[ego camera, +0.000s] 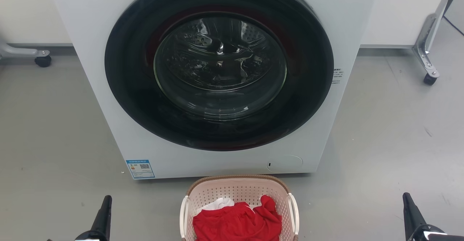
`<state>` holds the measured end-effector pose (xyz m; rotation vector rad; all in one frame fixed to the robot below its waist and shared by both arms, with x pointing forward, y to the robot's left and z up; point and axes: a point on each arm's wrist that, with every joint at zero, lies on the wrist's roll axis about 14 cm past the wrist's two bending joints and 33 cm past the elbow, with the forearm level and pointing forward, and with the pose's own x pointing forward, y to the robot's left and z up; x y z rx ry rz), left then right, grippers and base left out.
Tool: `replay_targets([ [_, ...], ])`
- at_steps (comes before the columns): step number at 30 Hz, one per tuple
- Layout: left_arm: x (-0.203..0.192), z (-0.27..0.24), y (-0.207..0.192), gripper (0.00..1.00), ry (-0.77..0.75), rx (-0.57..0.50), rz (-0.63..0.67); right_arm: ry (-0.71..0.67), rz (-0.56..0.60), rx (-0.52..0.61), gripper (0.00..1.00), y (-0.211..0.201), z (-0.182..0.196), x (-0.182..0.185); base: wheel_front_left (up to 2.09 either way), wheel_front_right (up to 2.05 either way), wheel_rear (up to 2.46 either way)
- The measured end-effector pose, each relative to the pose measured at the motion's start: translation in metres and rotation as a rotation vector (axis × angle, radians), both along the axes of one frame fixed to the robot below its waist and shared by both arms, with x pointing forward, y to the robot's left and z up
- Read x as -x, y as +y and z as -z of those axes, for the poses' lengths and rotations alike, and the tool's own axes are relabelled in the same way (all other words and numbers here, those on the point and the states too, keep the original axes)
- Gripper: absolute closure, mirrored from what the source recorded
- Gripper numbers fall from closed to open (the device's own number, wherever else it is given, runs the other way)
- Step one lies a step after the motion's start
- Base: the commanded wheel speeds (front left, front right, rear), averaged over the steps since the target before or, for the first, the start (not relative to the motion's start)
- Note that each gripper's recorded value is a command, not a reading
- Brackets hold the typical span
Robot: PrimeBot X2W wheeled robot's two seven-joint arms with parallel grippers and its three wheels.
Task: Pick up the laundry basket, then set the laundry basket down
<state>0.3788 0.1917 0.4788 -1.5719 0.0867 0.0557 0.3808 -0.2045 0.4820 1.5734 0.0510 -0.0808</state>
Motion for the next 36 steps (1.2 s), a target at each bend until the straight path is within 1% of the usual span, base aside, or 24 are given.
replay_targets([
  [36, 0.0, -0.0001, -0.0001, 1.0, 0.0, 0.001, 0.0, 0.0, 0.0, 0.0, 1.0, 0.0, 0.0, 0.0, 0.0, 0.0, 0.0],
])
